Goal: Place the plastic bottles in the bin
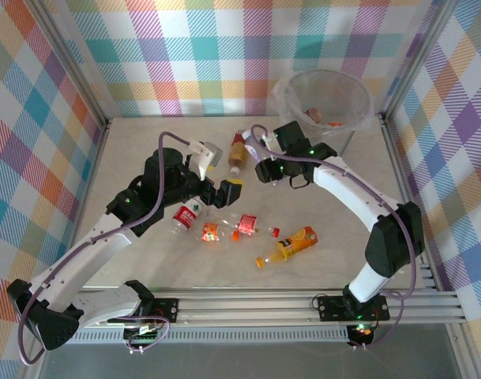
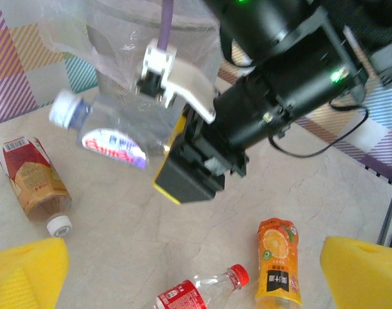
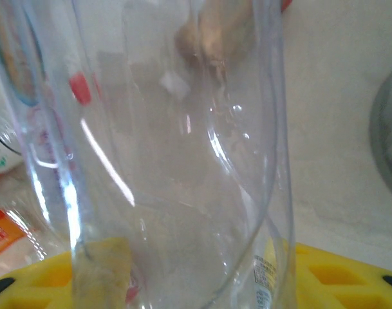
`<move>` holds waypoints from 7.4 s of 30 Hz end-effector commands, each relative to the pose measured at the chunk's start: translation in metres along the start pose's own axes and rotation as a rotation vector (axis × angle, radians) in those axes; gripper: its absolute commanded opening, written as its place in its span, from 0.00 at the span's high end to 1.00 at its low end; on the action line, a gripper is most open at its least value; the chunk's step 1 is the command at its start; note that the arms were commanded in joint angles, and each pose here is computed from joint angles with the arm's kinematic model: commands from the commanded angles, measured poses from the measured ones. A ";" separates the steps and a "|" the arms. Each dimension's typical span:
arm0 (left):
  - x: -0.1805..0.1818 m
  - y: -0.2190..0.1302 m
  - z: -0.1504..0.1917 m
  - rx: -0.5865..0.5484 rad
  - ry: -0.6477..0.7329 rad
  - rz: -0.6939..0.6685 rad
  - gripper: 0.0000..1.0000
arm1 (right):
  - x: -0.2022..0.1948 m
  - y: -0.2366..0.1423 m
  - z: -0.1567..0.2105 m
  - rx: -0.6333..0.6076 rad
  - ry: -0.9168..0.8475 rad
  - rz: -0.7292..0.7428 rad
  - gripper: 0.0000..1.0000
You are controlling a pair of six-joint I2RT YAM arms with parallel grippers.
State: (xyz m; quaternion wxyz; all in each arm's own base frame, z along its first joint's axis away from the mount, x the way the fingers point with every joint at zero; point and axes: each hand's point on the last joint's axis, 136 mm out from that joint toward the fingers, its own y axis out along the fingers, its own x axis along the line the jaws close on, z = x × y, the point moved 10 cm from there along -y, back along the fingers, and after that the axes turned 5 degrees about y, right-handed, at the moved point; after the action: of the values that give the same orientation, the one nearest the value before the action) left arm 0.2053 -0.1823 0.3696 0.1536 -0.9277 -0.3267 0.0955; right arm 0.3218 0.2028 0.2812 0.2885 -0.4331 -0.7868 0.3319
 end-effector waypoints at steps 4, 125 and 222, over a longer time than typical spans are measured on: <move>-0.005 -0.003 -0.006 -0.075 -0.004 0.018 0.00 | -0.010 -0.050 -0.035 -0.157 0.076 -0.017 0.45; -0.035 0.016 0.002 0.168 0.093 0.548 0.00 | -0.059 -0.099 0.159 0.152 0.921 0.228 0.00; -0.035 0.022 0.018 -0.101 0.100 0.134 0.00 | -0.007 -0.142 -0.081 -0.707 0.162 0.323 0.40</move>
State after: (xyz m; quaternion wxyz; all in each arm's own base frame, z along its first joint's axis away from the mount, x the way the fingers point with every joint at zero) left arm 0.1911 -0.2177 0.3332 0.1633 -0.9525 -0.2494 0.0624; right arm 0.3102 0.1662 0.4150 0.1758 -0.6272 -0.7567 0.0562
